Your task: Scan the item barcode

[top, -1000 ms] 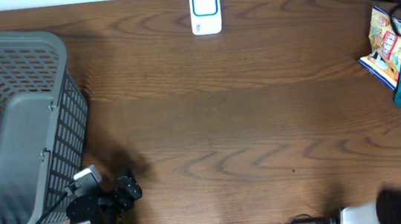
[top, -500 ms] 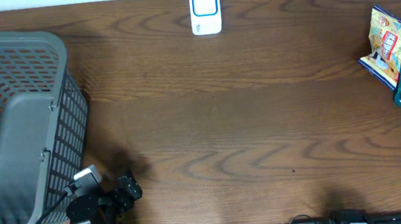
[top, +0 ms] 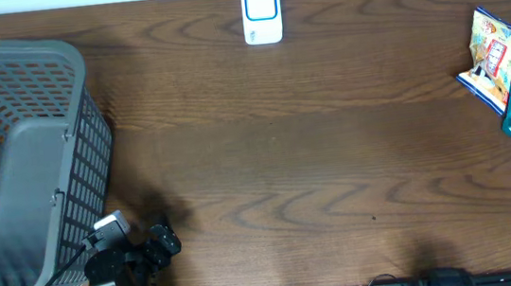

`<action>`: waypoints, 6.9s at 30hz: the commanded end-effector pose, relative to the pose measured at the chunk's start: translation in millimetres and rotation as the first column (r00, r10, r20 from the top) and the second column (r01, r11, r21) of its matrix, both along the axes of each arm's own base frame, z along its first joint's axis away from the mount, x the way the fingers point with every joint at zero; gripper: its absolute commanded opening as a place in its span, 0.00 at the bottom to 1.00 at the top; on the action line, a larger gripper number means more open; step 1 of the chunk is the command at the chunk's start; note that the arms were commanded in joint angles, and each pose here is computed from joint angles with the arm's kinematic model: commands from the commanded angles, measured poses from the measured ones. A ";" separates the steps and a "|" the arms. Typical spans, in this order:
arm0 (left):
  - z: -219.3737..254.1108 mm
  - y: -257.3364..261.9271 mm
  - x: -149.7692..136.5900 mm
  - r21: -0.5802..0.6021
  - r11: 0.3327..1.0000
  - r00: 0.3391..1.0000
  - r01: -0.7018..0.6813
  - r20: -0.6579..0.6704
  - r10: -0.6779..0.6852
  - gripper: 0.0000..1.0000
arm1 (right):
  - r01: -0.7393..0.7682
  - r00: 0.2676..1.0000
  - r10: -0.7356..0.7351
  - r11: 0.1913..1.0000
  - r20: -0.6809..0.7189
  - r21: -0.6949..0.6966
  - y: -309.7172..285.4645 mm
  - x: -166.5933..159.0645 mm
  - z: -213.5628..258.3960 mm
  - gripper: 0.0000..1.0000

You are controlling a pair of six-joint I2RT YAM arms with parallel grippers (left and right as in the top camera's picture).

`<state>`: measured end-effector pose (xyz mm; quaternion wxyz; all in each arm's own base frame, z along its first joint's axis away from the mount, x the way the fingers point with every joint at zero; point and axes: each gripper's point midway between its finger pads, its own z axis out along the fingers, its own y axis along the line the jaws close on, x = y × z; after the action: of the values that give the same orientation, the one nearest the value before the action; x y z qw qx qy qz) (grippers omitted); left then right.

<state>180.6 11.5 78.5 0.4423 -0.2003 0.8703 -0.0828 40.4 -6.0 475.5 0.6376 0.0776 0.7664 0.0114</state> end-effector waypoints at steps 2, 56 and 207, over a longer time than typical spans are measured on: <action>3.8 1.3 -0.1 0.012 1.000 1.000 -0.001 0.010 0.001 0.98 | 0.048 0.991 -0.048 0.999 -0.124 -0.005 -10.0 17.2 -35.5 0.99; 3.8 1.3 -0.1 0.012 1.000 1.000 -0.001 0.010 0.001 0.98 | -0.005 0.976 0.012 1.000 0.215 -0.030 -11.9 205.6 -292.9 0.99; 60.5 -1.0 63.3 0.330 0.943 0.882 0.048 0.430 -0.195 0.98 | -0.010 0.995 0.027 0.986 0.098 -0.169 -14.3 205.0 -318.6 0.99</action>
<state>243.7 11.2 153.9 0.6661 -0.0424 0.7446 -0.0107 245.6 -20.8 156.9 0.6789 0.0197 0.7327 -0.0422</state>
